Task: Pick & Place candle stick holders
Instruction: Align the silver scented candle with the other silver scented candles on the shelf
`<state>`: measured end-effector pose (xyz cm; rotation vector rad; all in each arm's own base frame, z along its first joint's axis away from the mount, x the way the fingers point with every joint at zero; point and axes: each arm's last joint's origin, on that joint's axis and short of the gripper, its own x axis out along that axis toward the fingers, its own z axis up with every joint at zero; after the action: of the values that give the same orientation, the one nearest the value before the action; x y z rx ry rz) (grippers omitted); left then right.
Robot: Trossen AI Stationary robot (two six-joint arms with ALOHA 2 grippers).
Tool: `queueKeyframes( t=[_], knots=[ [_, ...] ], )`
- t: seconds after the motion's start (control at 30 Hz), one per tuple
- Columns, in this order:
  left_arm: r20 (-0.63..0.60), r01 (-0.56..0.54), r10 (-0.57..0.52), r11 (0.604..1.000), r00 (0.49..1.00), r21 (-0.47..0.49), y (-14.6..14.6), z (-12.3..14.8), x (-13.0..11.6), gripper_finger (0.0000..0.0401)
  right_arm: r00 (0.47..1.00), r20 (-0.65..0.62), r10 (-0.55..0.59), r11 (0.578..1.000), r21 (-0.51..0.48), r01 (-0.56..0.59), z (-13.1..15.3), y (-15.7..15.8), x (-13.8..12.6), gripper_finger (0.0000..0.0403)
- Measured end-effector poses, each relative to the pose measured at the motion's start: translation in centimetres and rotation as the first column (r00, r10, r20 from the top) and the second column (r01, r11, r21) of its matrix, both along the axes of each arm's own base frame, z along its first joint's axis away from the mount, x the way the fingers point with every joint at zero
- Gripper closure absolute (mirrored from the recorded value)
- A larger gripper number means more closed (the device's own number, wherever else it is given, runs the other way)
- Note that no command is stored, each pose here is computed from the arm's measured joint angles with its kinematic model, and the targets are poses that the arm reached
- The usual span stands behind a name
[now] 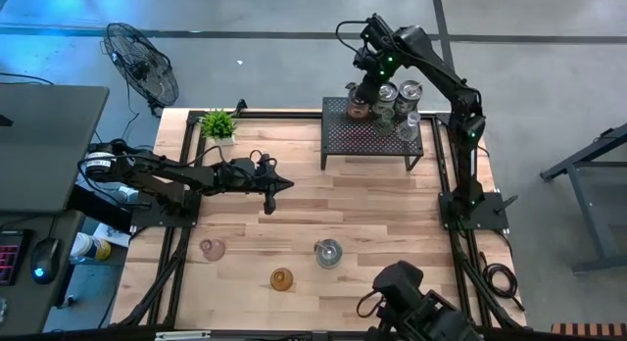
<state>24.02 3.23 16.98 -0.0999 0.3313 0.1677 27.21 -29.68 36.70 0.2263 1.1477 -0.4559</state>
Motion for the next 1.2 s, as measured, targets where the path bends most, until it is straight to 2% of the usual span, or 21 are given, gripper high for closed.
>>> queueKeyframes(
  t=[0.23, 0.33, 0.5, 0.63, 0.83, 1.0, 1.2],
  knots=[
    [-0.001, 0.000, 0.000, 1.000, 1.000, 0.000, 0.0, 0.0, 0.0, 0.0400, 1.000, 0.000, -0.014, 0.999, -0.046, 0.014, 0.1, 0.0, 0.4, 0.0309],
    [-0.001, 0.000, 0.000, 1.000, 1.000, 0.000, 0.0, 0.0, 0.0, 0.0400, 1.000, -0.006, -0.022, 0.994, -0.104, 0.021, 0.6, 0.2, 0.9, 0.0279],
    [-0.001, 0.000, 0.000, 1.000, 1.000, 0.000, 0.0, 0.0, 0.0, 0.0400, 0.999, 0.010, -0.032, 0.984, -0.173, 0.033, 2.4, 1.7, 1.4, 0.0254],
    [-0.004, 0.000, 0.000, 1.000, 1.000, 0.000, 0.0, 0.0, 0.0, 0.0400, 1.000, -0.004, 0.003, 0.995, -0.101, -0.004, 3.0, 4.2, 1.5, 0.0285],
    [-0.003, 0.001, -0.001, 1.000, 1.000, 0.008, 0.0, 0.0, 0.0, 0.0400, 0.997, -0.064, 0.046, 0.999, -0.019, -0.047, 2.7, 7.0, 2.5, 0.0390],
    [-0.003, 0.001, -0.001, 1.000, 1.000, 0.009, 0.0, 0.0, 0.0, 0.0400, 0.992, -0.115, 0.059, 0.998, 0.016, -0.058, 1.2, 7.6, 3.2, 0.0381],
    [-0.003, 0.001, -0.001, 1.000, 1.000, 0.009, 0.0, 0.0, 0.0, 0.0400, 0.989, -0.147, 0.031, 0.999, 0.041, -0.025, -1.5, 6.3, 3.4, 0.0399]
  ],
)
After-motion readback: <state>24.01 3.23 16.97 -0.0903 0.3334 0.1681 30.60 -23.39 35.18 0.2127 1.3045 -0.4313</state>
